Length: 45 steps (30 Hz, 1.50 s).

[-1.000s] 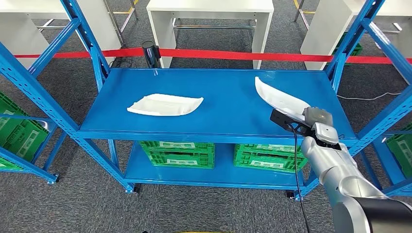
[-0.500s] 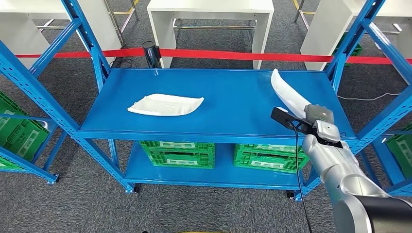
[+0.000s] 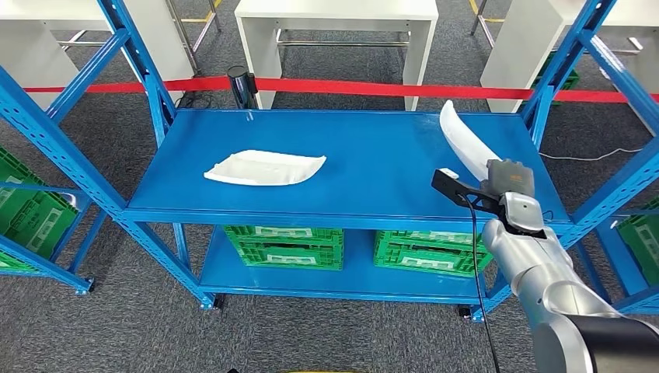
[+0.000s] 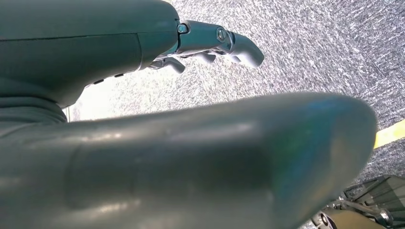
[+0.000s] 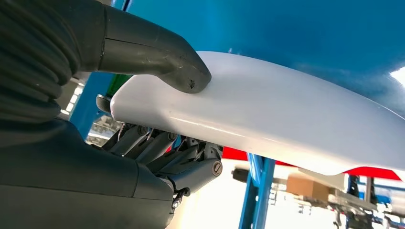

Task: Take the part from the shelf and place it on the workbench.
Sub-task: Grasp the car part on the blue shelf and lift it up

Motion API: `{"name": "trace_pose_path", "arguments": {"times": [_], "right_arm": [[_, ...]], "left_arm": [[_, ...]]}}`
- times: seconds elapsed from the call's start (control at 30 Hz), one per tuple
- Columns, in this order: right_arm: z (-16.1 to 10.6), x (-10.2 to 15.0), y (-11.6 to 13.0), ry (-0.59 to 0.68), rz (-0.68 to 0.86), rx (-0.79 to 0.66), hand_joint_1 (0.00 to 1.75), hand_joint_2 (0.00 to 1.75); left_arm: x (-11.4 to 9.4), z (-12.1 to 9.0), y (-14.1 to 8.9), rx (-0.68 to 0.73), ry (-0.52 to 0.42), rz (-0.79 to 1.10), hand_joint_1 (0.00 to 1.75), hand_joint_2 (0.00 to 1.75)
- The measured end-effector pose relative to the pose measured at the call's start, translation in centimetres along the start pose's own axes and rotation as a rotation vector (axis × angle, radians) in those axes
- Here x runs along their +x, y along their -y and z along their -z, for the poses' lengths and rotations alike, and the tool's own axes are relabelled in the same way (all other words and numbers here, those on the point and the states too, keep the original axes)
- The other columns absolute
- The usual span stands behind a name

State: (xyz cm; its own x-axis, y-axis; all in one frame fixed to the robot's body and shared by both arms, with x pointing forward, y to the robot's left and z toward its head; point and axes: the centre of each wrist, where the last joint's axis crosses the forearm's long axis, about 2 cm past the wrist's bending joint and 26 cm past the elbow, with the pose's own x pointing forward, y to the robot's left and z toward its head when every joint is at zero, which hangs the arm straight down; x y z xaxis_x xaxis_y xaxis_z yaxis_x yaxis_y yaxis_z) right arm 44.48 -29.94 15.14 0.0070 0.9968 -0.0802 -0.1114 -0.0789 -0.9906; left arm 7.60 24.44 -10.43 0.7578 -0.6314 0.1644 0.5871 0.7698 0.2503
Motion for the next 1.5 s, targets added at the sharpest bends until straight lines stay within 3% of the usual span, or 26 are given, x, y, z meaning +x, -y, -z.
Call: {"name": "trace_pose_path", "arguments": {"times": [0.43, 0.57, 0.9, 1.33, 1.5], "right_arm": [[-0.7, 1.8, -0.2, 0.169, 0.066, -0.360, 1.74, 1.75], [-0.8, 2.4, -0.4, 0.198, 0.071, -0.372, 1.75, 1.75], [-1.1, 4.4, 0.4, 0.311, 0.034, -0.451, 1.75, 1.75], [-2.2, 7.5, -0.1, 0.457, 0.175, -0.503, 1.75, 1.75], [-3.6, 9.0, -1.5, 0.527, 0.259, -0.513, 1.75, 1.75]], "left_arm": [[0.4, -0.1, 0.4, 0.013, 0.019, 0.006, 0.00, 0.00], [0.5, -0.1, 0.4, 0.038, 0.040, 0.008, 0.00, 1.75], [0.6, -0.2, 0.4, 0.121, 0.064, -0.038, 0.00, 1.75], [0.7, -0.2, 0.5, 0.103, 0.060, -0.096, 0.00, 1.75], [0.8, -0.3, 0.7, 0.090, 0.062, -0.118, 0.00, 1.75]]}}
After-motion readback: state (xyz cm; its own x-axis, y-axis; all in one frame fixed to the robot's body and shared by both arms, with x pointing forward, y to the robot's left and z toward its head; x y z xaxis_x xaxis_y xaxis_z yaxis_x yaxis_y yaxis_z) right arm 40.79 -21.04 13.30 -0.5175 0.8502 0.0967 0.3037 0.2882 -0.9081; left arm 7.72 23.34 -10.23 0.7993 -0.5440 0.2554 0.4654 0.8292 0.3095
